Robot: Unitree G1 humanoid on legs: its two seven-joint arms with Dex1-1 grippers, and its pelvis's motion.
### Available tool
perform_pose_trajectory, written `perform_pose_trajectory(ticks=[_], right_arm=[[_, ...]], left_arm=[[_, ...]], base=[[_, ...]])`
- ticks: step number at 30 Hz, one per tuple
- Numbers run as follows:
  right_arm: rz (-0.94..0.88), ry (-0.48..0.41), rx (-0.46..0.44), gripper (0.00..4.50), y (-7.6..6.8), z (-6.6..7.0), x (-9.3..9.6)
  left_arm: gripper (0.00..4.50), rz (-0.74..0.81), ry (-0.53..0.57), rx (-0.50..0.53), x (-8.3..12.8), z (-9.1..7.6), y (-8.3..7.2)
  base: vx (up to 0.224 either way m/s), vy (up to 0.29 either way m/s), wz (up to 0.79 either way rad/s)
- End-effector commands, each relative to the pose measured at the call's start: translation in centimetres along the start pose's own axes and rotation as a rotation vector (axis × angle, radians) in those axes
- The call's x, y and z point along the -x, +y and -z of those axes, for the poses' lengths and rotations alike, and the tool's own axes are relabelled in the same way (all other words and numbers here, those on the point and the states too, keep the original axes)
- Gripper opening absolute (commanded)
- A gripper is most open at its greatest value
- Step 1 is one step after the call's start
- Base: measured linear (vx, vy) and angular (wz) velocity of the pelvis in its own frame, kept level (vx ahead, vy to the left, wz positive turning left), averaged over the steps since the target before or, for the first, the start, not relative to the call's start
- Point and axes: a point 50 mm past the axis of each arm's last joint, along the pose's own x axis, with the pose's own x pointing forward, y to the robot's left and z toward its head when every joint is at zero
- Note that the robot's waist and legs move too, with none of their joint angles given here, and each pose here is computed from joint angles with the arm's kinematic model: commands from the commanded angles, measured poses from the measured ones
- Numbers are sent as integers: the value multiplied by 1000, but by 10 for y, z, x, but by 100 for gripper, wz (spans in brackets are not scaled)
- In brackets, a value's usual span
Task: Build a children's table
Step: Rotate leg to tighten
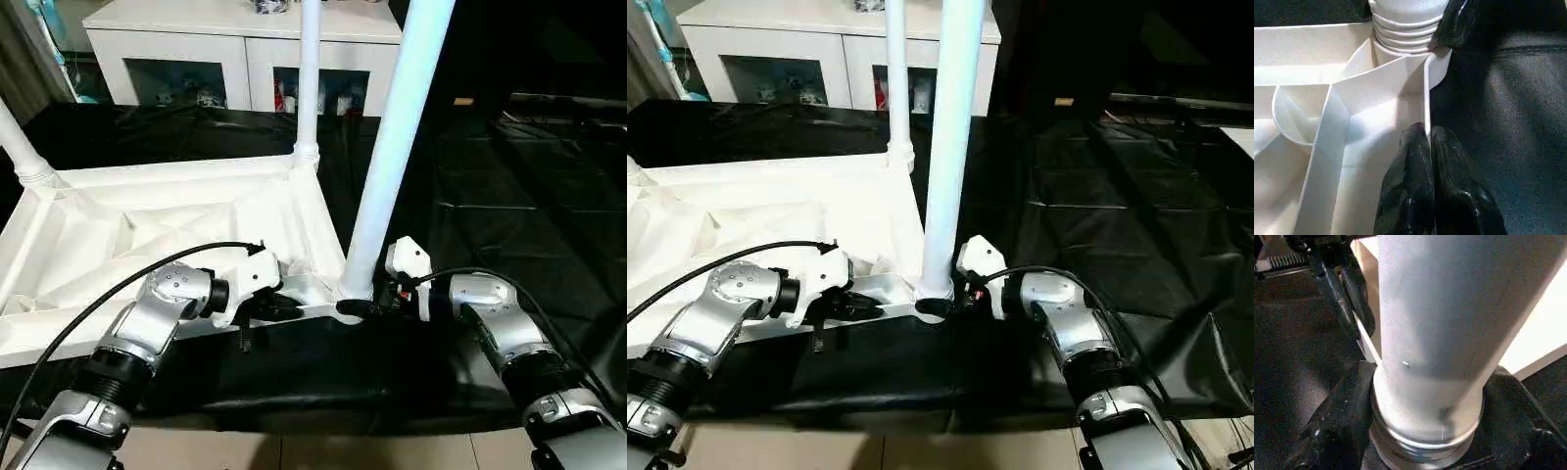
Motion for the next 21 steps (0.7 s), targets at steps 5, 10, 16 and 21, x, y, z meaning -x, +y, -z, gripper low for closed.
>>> perform_pose_trajectory(ticks=[5, 10, 16, 21], right_arm=[[305, 33, -113, 268, -12, 10, -16], [523, -5, -274, 267, -10, 5, -49], [729, 20, -419, 267, -10, 5, -68], [685, 17, -395, 267, -7, 1, -73]], left_arm=[[0, -68, 67, 146, -26, 17, -1], [0, -234, 38, 232, -55, 0, 14], [0, -377, 32, 265, -76, -23, 29], [0, -371, 38, 257, -78, -24, 29]], base=[[-20, -1, -2], [0, 0, 0], [0, 0, 0], [0, 0, 0]])
